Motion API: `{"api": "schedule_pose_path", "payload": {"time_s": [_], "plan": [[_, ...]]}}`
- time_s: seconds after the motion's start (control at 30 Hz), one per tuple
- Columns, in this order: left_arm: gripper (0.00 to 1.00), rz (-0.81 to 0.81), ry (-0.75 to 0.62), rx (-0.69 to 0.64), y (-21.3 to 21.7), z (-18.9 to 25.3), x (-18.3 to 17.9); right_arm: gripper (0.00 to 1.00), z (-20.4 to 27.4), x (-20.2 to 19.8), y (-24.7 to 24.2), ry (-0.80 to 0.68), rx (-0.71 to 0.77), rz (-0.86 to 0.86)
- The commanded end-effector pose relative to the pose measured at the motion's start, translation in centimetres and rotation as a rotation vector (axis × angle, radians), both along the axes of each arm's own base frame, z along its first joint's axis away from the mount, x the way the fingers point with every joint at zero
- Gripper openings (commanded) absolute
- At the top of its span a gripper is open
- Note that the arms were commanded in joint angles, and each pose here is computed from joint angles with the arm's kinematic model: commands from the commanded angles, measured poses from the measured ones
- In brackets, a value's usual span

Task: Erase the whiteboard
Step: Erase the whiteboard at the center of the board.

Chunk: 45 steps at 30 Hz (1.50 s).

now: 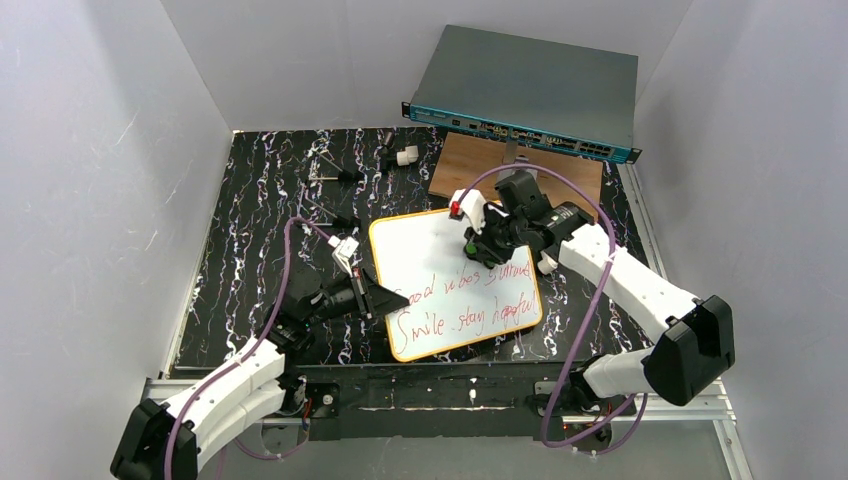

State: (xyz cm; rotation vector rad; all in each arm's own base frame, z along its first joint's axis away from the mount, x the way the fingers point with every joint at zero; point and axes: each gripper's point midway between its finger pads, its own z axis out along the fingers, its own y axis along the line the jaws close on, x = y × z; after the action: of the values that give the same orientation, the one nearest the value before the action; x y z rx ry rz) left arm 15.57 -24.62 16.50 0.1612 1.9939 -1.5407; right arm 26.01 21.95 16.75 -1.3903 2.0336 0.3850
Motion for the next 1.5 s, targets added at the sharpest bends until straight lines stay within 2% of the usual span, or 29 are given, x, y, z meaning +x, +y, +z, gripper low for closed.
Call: {"api": "schedule_pose_path", "payload": {"time_s": [0.0, 0.17, 0.37, 0.47, 0.7, 0.8, 0.93, 1.03, 1.13, 1.2, 1.37, 1.47], "plan": [[0.0, -0.046, -0.215, -0.154, -0.3, 6.5, -0.8, 0.01, 0.4, -4.8, 2.7, 0.101, 0.097, 0.217], [0.0, -0.067, -0.205, -0.14, -0.4, 6.0, -1.2, 0.01, 0.2, -6.6, 4.0, 0.13, 0.1, 0.301], [0.0, -0.044, -0.213, -0.141, -0.3, 5.6, -0.7, 0.01, -0.5, -1.0, 1.9, -0.005, 0.026, 0.061], [0.0, -0.052, -0.225, -0.15, -0.5, 5.9, -0.7, 0.01, -0.6, 0.0, 1.3, -0.023, 0.013, 0.022], [0.0, -0.059, -0.251, -0.114, -0.6, 6.2, -0.4, 0.01, 0.4, -4.7, 2.9, 0.018, 0.051, 0.238], [0.0, -0.075, -0.244, -0.116, -0.8, 6.6, -0.3, 0.01, 1.4, -5.7, 3.9, 0.047, 0.047, 0.274], [0.0, -0.066, -0.248, -0.118, -0.9, 6.4, -0.1, 0.01, 0.7, -2.6, 2.9, -0.013, -0.024, 0.115], [0.0, -0.063, -0.244, -0.121, -0.9, 6.3, -0.1, 0.01, 0.2, 1.7, -0.6, -0.082, -0.077, -0.087], [0.0, -0.056, -0.244, -0.126, -0.7, 6.1, -0.1, 0.01, 0.3, 3.7, -3.1, -0.121, -0.112, -0.195], [0.0, -0.047, -0.249, -0.134, -0.7, 6.2, -0.1, 0.01, -0.1, 3.2, -3.1, -0.101, -0.108, -0.179], [0.0, -0.044, -0.241, -0.136, -0.7, 6.2, 0.0, 0.01, -1.6, -2.3, 0.5, 0.076, -0.03, 0.085], [0.0, -0.032, -0.24, -0.141, -0.6, 6.1, 0.1, 0.01, -0.2, -5.5, 2.9, 0.137, 0.04, 0.223]]}}
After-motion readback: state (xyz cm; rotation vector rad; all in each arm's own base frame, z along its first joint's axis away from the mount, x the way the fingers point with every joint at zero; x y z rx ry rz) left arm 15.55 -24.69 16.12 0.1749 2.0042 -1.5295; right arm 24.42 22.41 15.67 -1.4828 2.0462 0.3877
